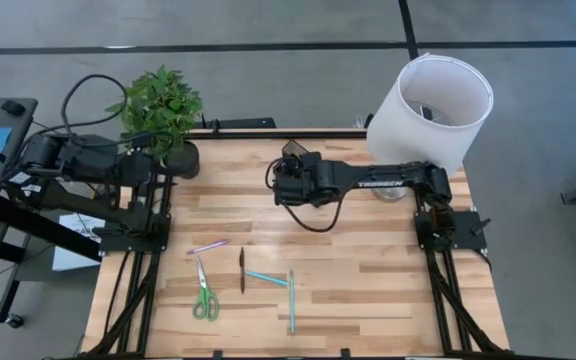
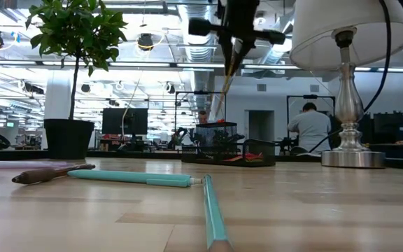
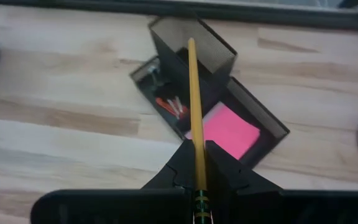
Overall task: Pick and place office supplies into organizer
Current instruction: Put the yellow pencil into the desk organizer
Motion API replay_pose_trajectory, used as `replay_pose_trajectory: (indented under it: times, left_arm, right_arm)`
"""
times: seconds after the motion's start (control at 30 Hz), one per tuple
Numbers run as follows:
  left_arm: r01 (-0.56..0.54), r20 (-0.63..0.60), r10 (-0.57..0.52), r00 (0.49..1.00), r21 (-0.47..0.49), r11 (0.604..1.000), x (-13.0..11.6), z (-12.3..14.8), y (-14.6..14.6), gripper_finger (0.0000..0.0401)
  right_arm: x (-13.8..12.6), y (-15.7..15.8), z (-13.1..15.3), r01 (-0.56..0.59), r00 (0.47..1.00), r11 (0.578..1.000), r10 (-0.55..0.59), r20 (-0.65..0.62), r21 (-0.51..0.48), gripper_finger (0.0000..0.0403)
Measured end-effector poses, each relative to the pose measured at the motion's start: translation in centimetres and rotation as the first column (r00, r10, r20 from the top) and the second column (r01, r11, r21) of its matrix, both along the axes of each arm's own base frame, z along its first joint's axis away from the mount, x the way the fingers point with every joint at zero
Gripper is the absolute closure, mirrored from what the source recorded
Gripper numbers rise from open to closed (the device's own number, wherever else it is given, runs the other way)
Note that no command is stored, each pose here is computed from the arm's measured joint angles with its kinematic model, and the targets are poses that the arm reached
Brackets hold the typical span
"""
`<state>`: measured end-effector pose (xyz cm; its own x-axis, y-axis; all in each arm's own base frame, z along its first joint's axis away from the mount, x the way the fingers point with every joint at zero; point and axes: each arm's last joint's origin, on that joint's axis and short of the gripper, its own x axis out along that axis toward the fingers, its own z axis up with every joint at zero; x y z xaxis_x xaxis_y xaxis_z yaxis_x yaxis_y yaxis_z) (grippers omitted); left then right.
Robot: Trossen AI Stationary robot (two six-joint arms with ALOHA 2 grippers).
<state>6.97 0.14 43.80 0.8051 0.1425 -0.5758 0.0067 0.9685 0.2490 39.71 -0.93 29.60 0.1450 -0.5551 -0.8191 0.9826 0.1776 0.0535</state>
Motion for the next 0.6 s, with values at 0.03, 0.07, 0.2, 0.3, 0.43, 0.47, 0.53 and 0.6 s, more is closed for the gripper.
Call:
replay_pose_trajectory:
  times: [0.03,0.07,0.2,0.3,0.43,0.47,0.53,0.6]
  left_arm:
    - [0.007,0.0,-0.007,1.0,-0.005,1.0,0.0,0.0,0.0,0.0321]
    - [0.009,-0.001,-0.009,1.0,-0.006,1.0,0.0,0.0,0.0,0.0321]
    - [0.008,-0.002,-0.008,1.0,-0.006,1.0,0.0,0.0,0.0,0.0321]
    - [0.009,-0.001,-0.009,1.0,-0.006,1.0,0.0,0.0,0.0,0.0321]
    - [0.009,-0.001,-0.009,1.0,-0.006,1.0,0.0,0.0,0.0,0.0321]
    - [0.009,-0.001,-0.009,1.0,-0.006,1.0,0.0,0.0,0.0,0.0321]
    - [0.009,-0.002,-0.009,1.0,-0.006,1.0,0.0,0.0,0.0,0.0321]
    - [0.008,-0.003,-0.008,1.0,-0.006,1.0,0.0,0.0,0.0,0.0321]
  right_arm:
    - [0.0,0.0,-0.3,0.005,1.0,1.0,-0.005,-0.006,0.01,0.0394]
    - [-0.1,0.0,-0.6,0.005,1.0,1.0,-0.004,-0.014,0.014,0.0393]
    - [0.1,0.0,-1.7,-0.006,1.0,1.0,0.006,-0.025,0.009,0.0392]
    - [0.1,-0.1,-1.7,-0.018,0.999,1.0,0.018,-0.034,0.007,0.0392]
    - [0.1,-0.9,-1.7,-0.011,0.999,1.0,0.012,-0.042,0.009,0.0388]
    - [0.1,-1.2,-1.7,-0.005,0.999,1.0,0.005,-0.041,0.009,0.0386]
    - [0.1,-1.8,-1.7,0.003,0.999,1.0,-0.003,-0.039,0.008,0.0379]
    - [0.0,-2.3,-1.7,0.016,0.999,1.0,-0.016,-0.04,0.008,0.037]
